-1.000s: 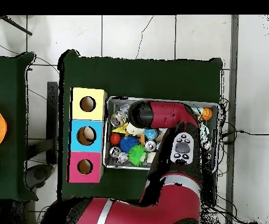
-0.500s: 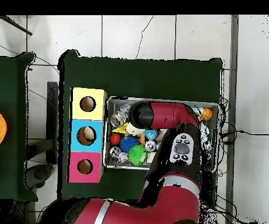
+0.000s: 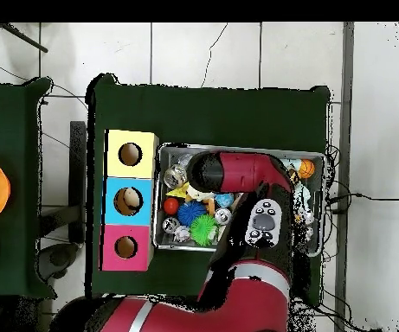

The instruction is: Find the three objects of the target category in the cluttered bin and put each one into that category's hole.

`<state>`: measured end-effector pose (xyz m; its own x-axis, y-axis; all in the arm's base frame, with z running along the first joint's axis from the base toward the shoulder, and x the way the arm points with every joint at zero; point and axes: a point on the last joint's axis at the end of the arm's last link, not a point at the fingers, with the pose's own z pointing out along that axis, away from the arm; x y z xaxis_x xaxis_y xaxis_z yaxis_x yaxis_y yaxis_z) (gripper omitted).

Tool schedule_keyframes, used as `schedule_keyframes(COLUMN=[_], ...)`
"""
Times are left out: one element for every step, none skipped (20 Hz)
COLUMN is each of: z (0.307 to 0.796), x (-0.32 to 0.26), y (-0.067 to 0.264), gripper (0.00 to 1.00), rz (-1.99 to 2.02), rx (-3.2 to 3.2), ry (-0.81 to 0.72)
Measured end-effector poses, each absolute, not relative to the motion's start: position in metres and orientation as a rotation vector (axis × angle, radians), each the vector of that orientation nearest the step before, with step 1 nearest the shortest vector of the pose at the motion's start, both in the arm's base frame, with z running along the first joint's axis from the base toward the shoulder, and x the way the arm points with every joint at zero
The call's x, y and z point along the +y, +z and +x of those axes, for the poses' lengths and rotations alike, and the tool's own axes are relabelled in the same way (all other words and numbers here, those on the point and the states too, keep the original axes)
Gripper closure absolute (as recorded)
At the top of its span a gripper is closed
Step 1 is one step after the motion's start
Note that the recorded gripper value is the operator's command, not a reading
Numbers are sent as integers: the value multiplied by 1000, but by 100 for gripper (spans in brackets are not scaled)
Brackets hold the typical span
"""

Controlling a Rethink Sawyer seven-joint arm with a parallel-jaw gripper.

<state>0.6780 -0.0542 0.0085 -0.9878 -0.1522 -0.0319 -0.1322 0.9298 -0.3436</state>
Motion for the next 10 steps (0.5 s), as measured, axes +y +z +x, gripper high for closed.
schedule_keyframes(z=[677, 676, 675, 674, 674, 673, 672, 672, 671, 670], x=[-54, -54, -53, -53, -53, -53, -52, -53, -53, -53], y=[9, 10, 11, 12, 12, 13, 15, 15, 16, 16], gripper=[0, 0, 0, 0, 0, 0, 0, 0, 0, 0], rz=[-224, -225, -227, -227, -226, -226, -226, -226, -225, -224], rx=[3030, 3030, 3031, 3032, 3032, 3032, 3033, 3033, 3034, 3035], ry=[-536, -538, -541, -543, -544, -545, -547, -548, -550, -551])
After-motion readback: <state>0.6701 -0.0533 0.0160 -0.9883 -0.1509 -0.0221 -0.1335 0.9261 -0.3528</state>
